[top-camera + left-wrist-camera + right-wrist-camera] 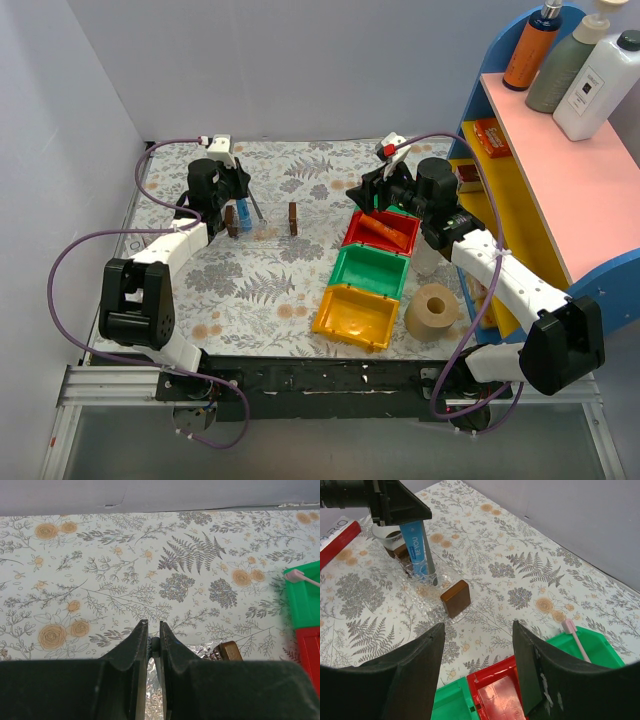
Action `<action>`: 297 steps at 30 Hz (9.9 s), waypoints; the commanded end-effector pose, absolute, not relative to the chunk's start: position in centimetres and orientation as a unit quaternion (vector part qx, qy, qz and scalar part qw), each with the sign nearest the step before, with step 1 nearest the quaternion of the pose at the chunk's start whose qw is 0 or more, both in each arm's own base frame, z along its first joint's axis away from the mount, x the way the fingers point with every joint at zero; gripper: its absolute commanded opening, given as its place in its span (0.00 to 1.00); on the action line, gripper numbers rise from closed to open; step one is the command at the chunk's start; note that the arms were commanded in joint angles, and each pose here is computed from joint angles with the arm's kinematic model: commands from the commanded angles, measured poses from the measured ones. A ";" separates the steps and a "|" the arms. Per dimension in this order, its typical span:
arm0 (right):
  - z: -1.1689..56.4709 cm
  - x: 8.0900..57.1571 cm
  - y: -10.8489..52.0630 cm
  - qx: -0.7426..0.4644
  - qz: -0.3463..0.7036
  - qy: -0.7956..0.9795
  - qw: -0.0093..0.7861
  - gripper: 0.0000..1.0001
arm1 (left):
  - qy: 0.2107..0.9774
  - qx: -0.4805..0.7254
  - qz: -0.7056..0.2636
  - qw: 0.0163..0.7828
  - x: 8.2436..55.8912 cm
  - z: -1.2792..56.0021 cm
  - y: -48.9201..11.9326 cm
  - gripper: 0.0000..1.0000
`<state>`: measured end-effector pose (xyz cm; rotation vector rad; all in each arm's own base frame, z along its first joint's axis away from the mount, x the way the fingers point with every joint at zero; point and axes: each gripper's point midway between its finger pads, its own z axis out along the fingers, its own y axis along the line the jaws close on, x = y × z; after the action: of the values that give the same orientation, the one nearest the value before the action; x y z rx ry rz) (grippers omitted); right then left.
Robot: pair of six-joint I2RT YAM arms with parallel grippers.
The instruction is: Prepare toiletry sets of a toothbrush and toothpaste on the tray
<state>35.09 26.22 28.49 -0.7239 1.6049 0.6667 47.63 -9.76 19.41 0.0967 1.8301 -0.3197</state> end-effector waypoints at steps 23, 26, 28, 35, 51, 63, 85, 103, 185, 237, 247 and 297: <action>29.9 35.4 26.5 -0.308 0.295 0.676 0.601 0.64 | 0.786 0.054 -0.124 0.603 47.4 19.9 -9.1 0.39; 29.9 35.4 26.5 -0.309 0.295 0.676 0.601 0.64 | 0.786 0.054 -0.123 0.604 47.4 19.9 -9.1 0.43; 29.9 35.4 26.5 -0.308 0.295 0.676 0.601 0.64 | 0.785 0.053 -0.122 0.605 47.4 20.1 -9.1 0.46; 30.0 35.4 26.5 -0.308 0.294 0.675 0.602 0.65 | 0.783 0.052 -0.120 0.609 47.3 20.4 -9.0 0.59; 30.1 35.5 26.5 -0.308 0.294 0.675 0.602 0.64 | 0.765 0.044 -0.115 0.632 46.7 22.3 -8.5 0.98; 30.7 36.2 25.8 -0.307 0.266 0.685 0.605 0.64 | 0.741 0.039 -0.133 0.657 45.5 25.8 -8.8 0.98; 24.7 45.5 20.7 -0.306 0.104 0.811 0.488 0.54 | 0.726 -0.023 -0.064 0.685 40.8 28.1 -4.7 0.98; 14.1 51.6 19.2 -0.390 0.049 0.846 0.360 0.48 | 0.732 -0.023 -0.061 0.678 41.1 27.1 -4.7 0.98; 17.7 52.7 18.6 -0.355 0.040 0.784 0.508 0.01 | 0.730 -0.028 -0.058 0.681 41.0 27.5 -4.5 0.98; 30.1 38.0 31.1 -0.397 0.175 0.641 0.633 0.01 | 0.729 -0.016 -0.405 0.552 39.6 33.5 -29.0 0.70; 29.4 37.6 31.7 -0.408 0.172 0.640 0.627 0.01 | 0.732 -0.024 -0.398 0.553 40.0 33.0 -28.8 0.60; 26.8 37.0 30.5 -0.408 0.120 0.666 0.612 0.48 | 0.741 -0.011 -0.333 0.583 41.5 31.9 -27.6 0.00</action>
<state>37.25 31.71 25.19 -0.9878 1.5734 0.3265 40.99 -28.19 30.14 -0.0357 1.7703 -0.8319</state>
